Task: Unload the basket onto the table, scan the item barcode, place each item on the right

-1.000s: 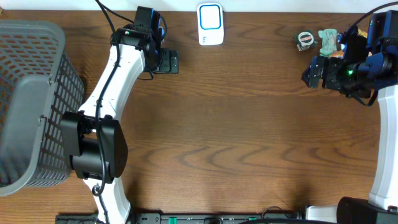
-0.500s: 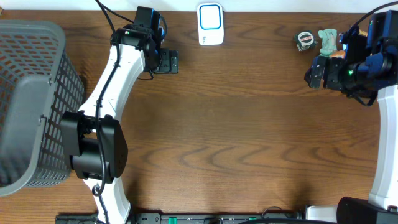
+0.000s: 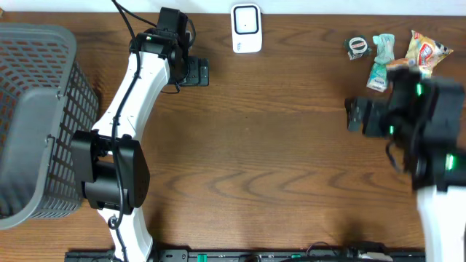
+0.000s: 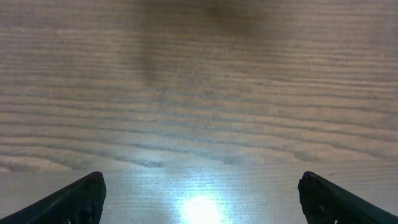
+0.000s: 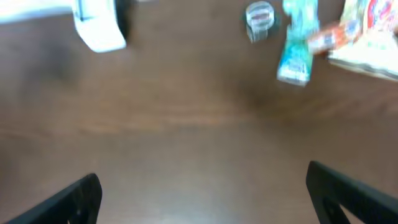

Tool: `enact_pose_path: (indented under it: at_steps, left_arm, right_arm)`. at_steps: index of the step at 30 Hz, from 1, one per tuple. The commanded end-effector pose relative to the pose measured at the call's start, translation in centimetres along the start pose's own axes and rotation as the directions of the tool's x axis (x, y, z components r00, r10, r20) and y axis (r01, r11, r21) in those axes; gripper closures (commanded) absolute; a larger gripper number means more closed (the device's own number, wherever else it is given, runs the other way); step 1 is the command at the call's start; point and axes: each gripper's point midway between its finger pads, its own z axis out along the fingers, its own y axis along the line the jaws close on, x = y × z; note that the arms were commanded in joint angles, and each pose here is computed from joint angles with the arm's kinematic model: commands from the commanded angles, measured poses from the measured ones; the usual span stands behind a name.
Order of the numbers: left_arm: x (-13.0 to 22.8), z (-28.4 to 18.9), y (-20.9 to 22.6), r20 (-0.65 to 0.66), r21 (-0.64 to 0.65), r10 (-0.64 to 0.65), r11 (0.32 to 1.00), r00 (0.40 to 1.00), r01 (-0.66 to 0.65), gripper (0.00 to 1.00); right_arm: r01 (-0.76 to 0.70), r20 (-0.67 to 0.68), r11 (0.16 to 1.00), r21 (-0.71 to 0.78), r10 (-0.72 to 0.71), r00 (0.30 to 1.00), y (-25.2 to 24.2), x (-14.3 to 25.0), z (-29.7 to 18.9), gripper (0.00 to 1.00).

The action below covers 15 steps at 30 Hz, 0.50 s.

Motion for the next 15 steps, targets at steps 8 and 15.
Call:
enact_pose_path:
  at_steps: [8,15]
  left_arm:
    - [0.1,0.4,0.4,-0.007,-0.018,-0.002,1.0,1.0,0.002,0.02]
    - [0.1,0.4,0.4,-0.007,-0.018,-0.002,1.0,1.0,0.002,0.02]
  right_arm:
    - [0.14,0.432,0.99,-0.012,-0.122,0.894,0.2,9.1,-1.4,0.01]
    - [0.165,0.59,0.986,0.002,-0.134,0.797,0.0,9.9,-0.4,0.01]
